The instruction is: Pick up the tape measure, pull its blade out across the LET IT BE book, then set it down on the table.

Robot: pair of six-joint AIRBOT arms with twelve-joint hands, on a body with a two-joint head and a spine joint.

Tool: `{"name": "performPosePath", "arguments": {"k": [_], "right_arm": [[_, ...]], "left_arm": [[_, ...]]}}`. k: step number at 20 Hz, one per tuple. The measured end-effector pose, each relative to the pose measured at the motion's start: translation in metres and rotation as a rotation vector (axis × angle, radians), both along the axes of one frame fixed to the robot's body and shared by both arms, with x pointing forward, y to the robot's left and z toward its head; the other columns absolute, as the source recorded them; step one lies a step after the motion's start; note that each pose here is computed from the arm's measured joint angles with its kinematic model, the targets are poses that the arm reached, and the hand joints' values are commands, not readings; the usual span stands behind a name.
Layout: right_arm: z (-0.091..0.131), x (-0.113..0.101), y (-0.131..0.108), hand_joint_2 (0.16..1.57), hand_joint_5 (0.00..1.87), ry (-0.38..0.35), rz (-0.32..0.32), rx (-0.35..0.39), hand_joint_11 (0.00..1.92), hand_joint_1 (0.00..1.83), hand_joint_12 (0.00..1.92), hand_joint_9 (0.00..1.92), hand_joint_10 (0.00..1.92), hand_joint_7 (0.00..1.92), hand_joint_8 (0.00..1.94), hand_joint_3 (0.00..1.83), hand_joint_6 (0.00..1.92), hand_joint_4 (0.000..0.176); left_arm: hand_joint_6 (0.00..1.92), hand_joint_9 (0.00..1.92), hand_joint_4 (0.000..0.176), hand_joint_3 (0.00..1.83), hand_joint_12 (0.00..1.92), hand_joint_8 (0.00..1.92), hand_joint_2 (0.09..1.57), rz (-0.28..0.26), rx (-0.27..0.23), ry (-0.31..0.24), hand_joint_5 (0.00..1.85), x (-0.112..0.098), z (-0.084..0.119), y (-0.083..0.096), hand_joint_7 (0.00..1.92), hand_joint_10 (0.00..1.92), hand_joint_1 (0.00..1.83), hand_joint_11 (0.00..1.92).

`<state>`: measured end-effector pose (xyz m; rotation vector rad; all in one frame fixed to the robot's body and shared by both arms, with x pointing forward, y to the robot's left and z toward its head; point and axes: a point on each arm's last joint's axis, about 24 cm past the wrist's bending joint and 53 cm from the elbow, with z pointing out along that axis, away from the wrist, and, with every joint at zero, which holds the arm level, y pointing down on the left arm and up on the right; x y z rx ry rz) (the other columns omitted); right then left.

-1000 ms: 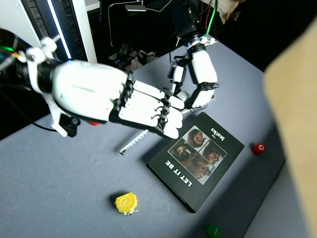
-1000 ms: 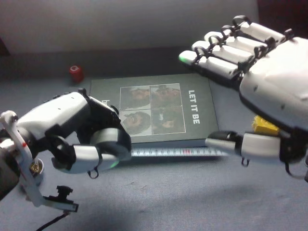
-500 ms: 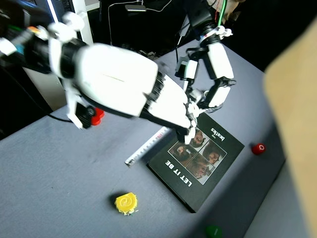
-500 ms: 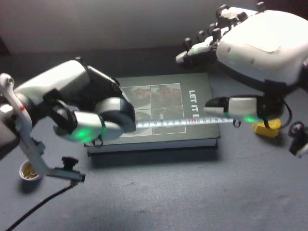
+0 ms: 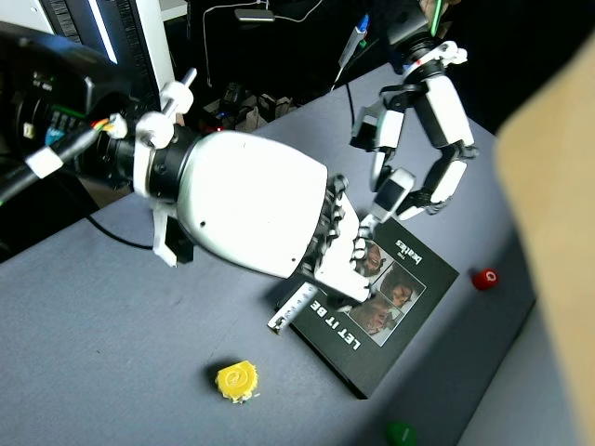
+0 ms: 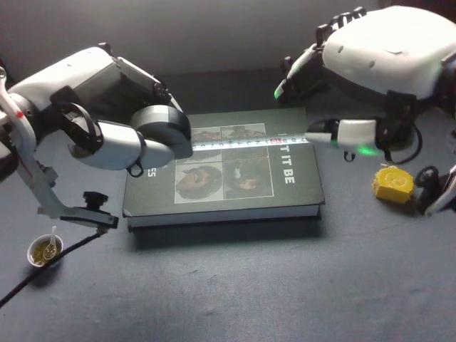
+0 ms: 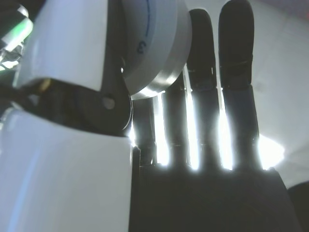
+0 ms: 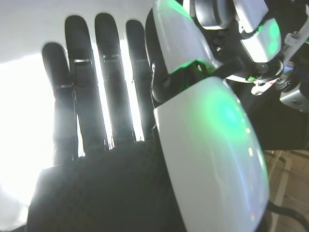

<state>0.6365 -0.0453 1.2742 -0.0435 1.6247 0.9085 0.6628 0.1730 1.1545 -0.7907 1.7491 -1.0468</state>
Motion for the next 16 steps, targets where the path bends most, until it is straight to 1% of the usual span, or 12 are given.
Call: {"name": "performPosePath", "arguments": {"k": [3, 5, 6, 7, 8, 10, 12, 14, 16], "right_arm": [[0.000, 0.016, -0.002, 1.16, 0.82, -0.023, -0.019, -0.019, 0.39, 1.03, 1.29, 0.84, 0.19, 0.92, 0.05, 0.00, 0.05, 0.000], [0.000, 0.031, -0.007, 1.16, 0.82, -0.026, -0.045, -0.020, 0.37, 1.03, 1.28, 0.83, 0.19, 0.92, 0.04, 0.00, 0.04, 0.000], [0.001, 0.035, -0.011, 1.17, 0.82, -0.022, -0.056, -0.015, 0.37, 1.03, 1.28, 0.83, 0.19, 0.92, 0.04, 0.00, 0.04, 0.000], [0.001, 0.038, -0.014, 1.17, 0.82, -0.010, -0.068, -0.003, 0.37, 1.03, 1.28, 0.83, 0.19, 0.92, 0.04, 0.00, 0.04, 0.000], [-0.004, 0.039, -0.016, 1.16, 0.82, 0.024, -0.076, 0.017, 0.36, 1.01, 1.28, 0.83, 0.19, 0.92, 0.04, 0.00, 0.04, 0.000], [-0.008, 0.037, -0.012, 1.16, 0.83, 0.055, -0.062, 0.026, 0.35, 1.02, 1.28, 0.82, 0.19, 0.92, 0.04, 0.00, 0.04, 0.000], [-0.009, 0.036, -0.010, 1.16, 0.83, 0.053, -0.056, 0.021, 0.35, 1.01, 1.28, 0.83, 0.19, 0.92, 0.03, 0.00, 0.04, 0.000], [-0.011, 0.039, -0.004, 1.16, 0.84, 0.056, -0.052, 0.018, 0.35, 1.01, 1.28, 0.83, 0.19, 0.92, 0.03, 0.00, 0.04, 0.000], [-0.009, 0.048, 0.002, 1.16, 0.84, 0.046, -0.057, 0.018, 0.36, 1.02, 1.29, 0.82, 0.20, 0.92, 0.03, 0.00, 0.04, 0.000]], "left_arm": [[0.55, 0.94, 0.000, 0.00, 1.04, 0.79, 1.06, 0.006, 0.011, 0.006, 1.14, 0.004, -0.001, 0.008, 1.10, 1.18, 1.39, 0.86], [0.55, 0.95, 0.000, 0.00, 1.03, 0.79, 1.06, 0.009, 0.006, 0.003, 1.14, 0.005, 0.001, 0.009, 1.10, 1.18, 1.39, 0.86], [0.58, 0.95, 0.000, 0.00, 1.03, 0.81, 1.07, 0.009, -0.002, 0.000, 1.13, 0.006, 0.004, 0.007, 1.09, 1.19, 1.39, 0.86], [0.58, 0.95, 0.000, 0.00, 1.03, 0.81, 1.07, 0.008, -0.006, -0.004, 1.13, 0.008, 0.006, 0.007, 1.09, 1.19, 1.39, 0.86], [0.59, 0.95, 0.000, 0.00, 1.02, 0.81, 1.07, 0.014, -0.012, -0.015, 1.13, 0.011, 0.011, 0.009, 1.08, 1.19, 1.39, 0.85], [0.58, 0.95, 0.000, 0.00, 1.01, 0.81, 1.06, 0.026, -0.015, -0.025, 1.13, 0.014, 0.014, 0.012, 1.09, 1.17, 1.39, 0.87], [0.58, 0.96, 0.000, 0.00, 1.00, 0.81, 1.06, 0.032, -0.018, -0.016, 1.13, 0.015, 0.012, 0.014, 1.09, 1.17, 1.39, 0.87], [0.59, 0.93, 0.000, 0.00, 1.00, 0.82, 1.07, 0.038, -0.015, -0.022, 1.12, 0.016, 0.013, 0.016, 1.09, 1.19, 1.39, 0.86], [0.60, 0.94, 0.000, 0.00, 1.00, 0.81, 1.07, 0.035, -0.016, -0.020, 1.11, 0.017, 0.012, 0.014, 1.09, 1.19, 1.39, 0.85]]}}
